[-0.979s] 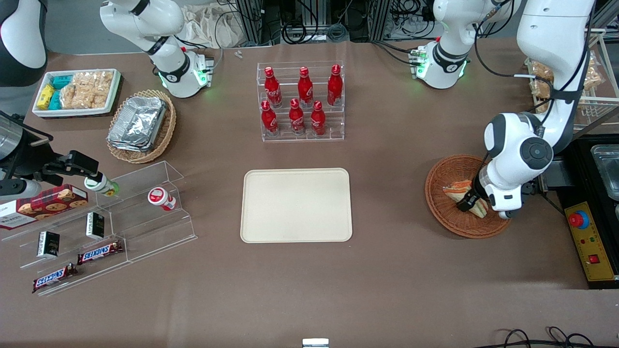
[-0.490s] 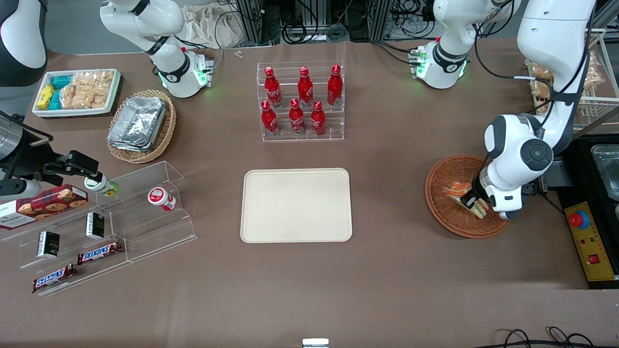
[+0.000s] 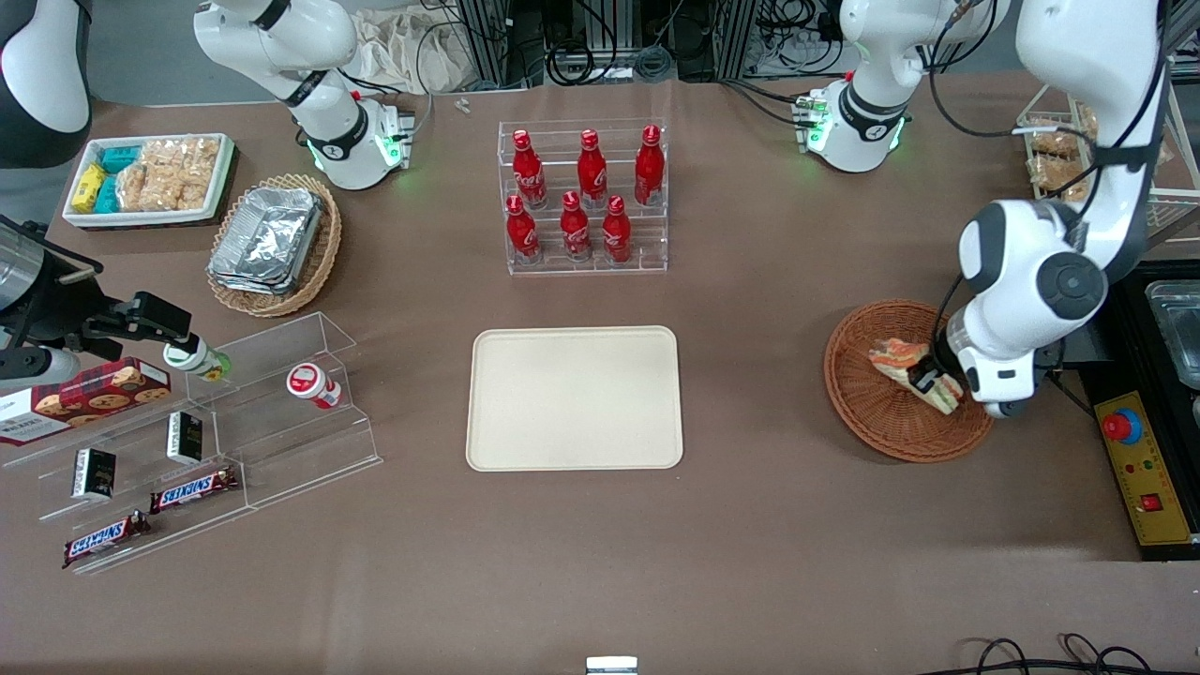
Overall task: Place sandwich from basket to tray
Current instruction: 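Close the left gripper on the sandwich and lift it, then carry the sandwich with the left gripper over the cream tray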
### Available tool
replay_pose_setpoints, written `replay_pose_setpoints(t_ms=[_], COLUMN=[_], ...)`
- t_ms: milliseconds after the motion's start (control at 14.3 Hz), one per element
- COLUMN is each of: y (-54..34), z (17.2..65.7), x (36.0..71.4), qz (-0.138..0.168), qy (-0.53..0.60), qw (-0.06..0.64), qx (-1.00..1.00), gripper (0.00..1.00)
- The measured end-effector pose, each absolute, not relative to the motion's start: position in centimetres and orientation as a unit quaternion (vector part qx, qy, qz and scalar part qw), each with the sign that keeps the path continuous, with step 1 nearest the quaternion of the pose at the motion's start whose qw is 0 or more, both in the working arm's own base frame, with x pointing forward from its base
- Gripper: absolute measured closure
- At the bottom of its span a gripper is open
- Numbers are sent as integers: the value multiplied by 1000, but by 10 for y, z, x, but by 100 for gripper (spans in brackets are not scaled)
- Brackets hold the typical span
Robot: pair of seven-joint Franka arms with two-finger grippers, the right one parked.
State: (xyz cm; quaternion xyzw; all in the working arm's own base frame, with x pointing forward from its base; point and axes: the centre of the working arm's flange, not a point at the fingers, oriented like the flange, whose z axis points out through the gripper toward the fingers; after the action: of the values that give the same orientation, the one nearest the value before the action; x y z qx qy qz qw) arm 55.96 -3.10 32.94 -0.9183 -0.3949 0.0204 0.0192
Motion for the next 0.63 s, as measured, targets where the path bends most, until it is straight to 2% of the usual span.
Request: replay_pose_setpoints(t_ms=[210, 629], y=[-50, -140], z=[383, 499], x=[559, 577], qz=[27, 56], qy=[-361, -282], qw=[25, 31], qx=[-932, -957], gripper=[84, 82])
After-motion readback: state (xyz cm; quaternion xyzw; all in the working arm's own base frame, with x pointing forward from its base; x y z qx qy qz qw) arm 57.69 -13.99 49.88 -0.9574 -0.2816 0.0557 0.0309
